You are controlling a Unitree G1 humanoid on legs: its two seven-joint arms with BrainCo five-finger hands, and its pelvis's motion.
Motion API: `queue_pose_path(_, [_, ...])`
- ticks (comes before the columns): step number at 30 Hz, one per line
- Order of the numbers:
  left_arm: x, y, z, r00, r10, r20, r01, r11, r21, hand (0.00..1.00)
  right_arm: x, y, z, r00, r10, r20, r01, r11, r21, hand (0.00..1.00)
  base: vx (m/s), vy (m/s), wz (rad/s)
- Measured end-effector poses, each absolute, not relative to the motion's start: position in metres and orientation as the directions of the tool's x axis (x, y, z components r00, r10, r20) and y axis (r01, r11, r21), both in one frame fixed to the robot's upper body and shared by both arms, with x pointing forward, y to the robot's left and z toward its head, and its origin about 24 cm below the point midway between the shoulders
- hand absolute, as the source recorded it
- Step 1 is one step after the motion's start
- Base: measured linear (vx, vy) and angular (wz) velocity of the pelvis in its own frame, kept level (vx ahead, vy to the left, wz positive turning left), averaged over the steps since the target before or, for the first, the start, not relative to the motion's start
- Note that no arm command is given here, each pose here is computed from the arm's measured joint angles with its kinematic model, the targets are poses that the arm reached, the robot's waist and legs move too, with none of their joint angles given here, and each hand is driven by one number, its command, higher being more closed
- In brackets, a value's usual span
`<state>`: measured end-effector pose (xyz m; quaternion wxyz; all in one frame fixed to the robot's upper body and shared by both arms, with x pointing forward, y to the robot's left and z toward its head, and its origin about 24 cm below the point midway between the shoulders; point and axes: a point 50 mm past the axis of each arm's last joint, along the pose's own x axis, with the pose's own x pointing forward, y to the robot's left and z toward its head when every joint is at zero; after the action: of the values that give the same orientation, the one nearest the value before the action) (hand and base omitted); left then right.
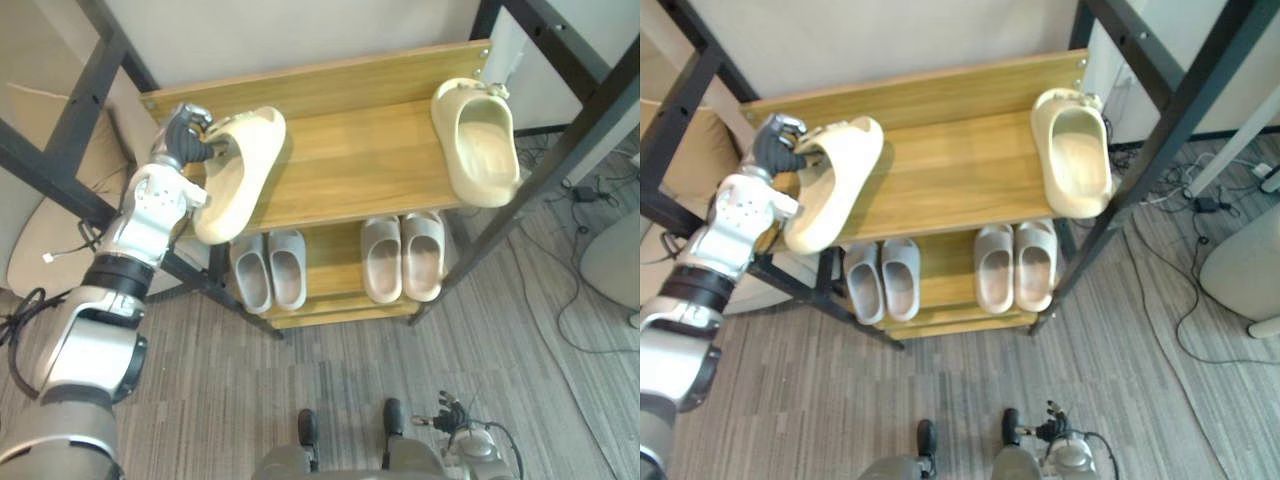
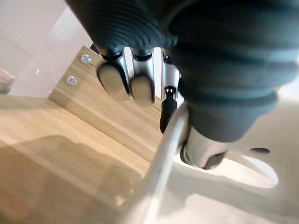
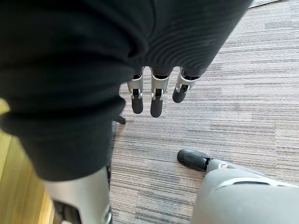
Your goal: Organize the slippers on the shoe rack
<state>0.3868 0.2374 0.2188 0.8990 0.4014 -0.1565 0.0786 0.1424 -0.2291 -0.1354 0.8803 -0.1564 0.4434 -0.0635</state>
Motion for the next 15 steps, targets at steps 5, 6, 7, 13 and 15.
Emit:
queue_pose_path(5, [0.388, 0.230, 0.216, 0.936, 0.020, 0.352, -0.265, 0.698, 0.665, 1.00, 0.142, -0.229, -0.136, 0.596, -0.252, -0.763, -0.007, 0.948, -0.318, 0.00, 0.00, 0.000, 0.00])
queue_pose_path(6, [0.388, 0.230, 0.216, 0.935, 0.022, 0.353, -0.267, 0.700, 0.662, 1.00, 0.142, -0.229, -0.136, 0.596, -0.252, -0.763, -0.006, 0.948, -0.318, 0.00, 0.00, 0.000, 0.00])
queue_pose_path(7, [0.388, 0.230, 0.216, 0.935, 0.024, 0.355, -0.269, 0.701, 0.661, 1.00, 0.142, -0.228, -0.136, 0.596, -0.252, -0.763, -0.006, 0.948, -0.318, 0.00, 0.00, 0.000, 0.00])
queue_pose_path(13, [0.390, 0.221, 0.218, 0.928, 0.018, 0.372, -0.271, 0.718, 0.641, 1.00, 0.142, -0.228, -0.136, 0.597, -0.252, -0.762, -0.003, 0.949, -0.316, 0.00, 0.00, 0.000, -0.01])
queue_pose_path(15, [0.391, 0.211, 0.224, 0.919, -0.004, 0.395, -0.267, 0.730, 0.629, 1.00, 0.143, -0.227, -0.135, 0.600, -0.251, -0.760, -0.003, 0.949, -0.316, 0.00, 0.00, 0.002, -0.09])
